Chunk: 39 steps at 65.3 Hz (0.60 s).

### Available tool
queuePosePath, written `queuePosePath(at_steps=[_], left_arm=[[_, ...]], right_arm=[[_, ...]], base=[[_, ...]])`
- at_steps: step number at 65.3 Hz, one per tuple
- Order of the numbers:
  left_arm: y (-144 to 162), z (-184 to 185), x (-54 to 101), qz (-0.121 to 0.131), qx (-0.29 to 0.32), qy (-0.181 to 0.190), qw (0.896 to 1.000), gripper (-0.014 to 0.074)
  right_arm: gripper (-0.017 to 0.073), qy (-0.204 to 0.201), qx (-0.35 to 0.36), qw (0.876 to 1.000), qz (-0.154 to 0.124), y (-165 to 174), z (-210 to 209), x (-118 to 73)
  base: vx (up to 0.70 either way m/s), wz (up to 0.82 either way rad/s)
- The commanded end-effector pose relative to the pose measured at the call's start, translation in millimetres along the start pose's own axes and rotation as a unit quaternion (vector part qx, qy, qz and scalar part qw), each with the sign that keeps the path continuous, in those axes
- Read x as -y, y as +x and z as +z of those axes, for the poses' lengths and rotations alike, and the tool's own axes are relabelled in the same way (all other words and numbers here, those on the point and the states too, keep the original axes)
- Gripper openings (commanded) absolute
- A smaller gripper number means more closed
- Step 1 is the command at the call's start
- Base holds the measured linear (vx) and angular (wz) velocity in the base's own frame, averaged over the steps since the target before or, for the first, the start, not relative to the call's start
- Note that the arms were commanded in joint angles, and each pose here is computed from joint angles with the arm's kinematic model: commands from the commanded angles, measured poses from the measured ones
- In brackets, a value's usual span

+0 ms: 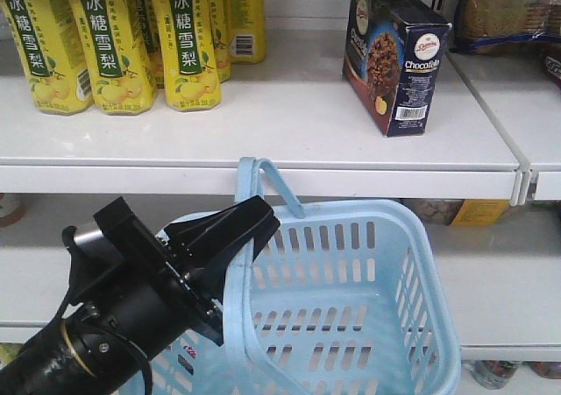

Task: Left arm holds basket, right arm returns cookies

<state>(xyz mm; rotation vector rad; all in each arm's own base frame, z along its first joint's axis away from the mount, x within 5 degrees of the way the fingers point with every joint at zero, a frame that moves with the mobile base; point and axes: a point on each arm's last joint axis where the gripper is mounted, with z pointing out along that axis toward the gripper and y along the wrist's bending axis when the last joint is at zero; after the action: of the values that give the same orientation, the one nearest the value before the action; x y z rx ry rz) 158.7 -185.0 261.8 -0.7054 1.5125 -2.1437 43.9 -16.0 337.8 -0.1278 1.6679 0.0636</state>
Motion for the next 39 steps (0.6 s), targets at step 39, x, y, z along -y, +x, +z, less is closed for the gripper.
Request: queuePosePath(at_steps=[39], left_arm=[[-1, -5, 41.6, -0.016, 0.023, 0.097, 0.995, -0.0003]], right_arm=[[-0.001, -0.004, 0.033, 0.999, -0.015, -11, -1, -1.1]], base=[[0.0, 0.0]])
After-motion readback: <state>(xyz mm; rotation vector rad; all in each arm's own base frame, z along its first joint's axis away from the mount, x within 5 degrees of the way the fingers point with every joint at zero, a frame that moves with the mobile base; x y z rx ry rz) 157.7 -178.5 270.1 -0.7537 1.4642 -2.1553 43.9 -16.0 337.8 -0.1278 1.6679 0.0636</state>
